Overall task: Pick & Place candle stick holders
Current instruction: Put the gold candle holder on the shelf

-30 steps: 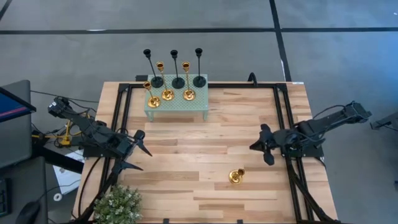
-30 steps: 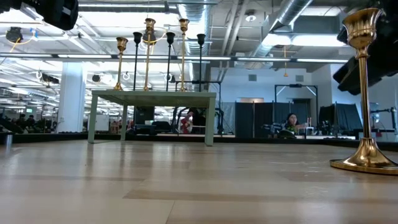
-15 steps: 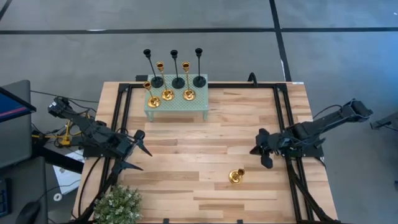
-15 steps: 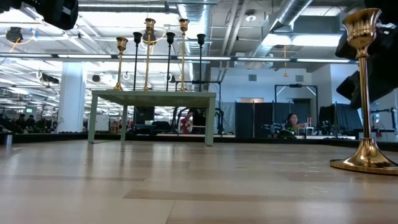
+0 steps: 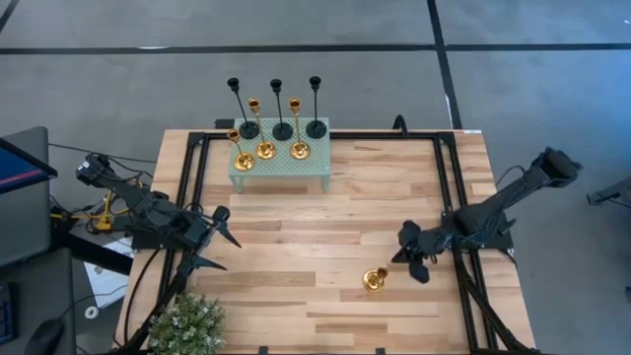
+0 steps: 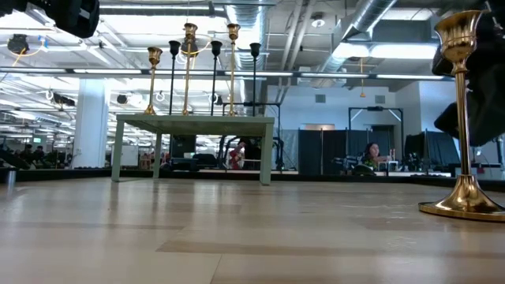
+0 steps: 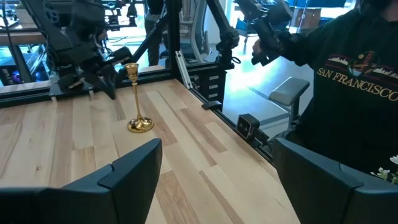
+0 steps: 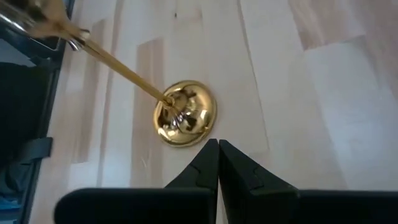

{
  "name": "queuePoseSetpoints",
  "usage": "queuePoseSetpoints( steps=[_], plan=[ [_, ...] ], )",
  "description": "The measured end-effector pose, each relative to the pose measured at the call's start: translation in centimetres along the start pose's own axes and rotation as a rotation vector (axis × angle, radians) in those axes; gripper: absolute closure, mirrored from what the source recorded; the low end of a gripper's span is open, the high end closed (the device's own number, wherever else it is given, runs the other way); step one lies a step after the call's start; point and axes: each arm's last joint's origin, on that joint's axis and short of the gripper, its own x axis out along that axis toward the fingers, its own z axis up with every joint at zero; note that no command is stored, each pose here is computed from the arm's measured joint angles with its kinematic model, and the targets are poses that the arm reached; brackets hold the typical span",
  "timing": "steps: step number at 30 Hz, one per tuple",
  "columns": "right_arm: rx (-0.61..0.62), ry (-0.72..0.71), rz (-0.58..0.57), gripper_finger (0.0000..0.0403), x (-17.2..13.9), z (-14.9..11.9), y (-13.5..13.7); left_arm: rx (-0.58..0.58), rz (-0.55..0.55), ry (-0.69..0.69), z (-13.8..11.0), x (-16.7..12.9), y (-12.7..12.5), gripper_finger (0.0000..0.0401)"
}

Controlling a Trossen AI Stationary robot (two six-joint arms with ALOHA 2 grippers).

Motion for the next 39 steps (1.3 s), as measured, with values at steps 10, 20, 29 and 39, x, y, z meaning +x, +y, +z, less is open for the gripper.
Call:
queuePoseSetpoints(
  steps=[10,20,29,39],
  plan=[
    [-0.057,-0.02,0.029,0.0403,1.9,0.0,2.8,0.0,-0.001,0.0,0.0,0.0,0.0,0.0096],
    [-0.16,0.049,-0.076,0.0403,3.4,-0.4,4.3,0.0,-0.017,0.0,0.0,0.0,0.0,0.0096],
    [-0.032,0.001,-0.11,0.036,4.2,0.3,3.8,0.0,-0.018,0.0,0.0,0.0,-0.1,0.0096],
    [-0.063,-0.039,-0.075,0.024,4.3,0.8,4.0,0.0,-0.018,0.0,0.0,0.0,0.0,0.0096]
  ],
)
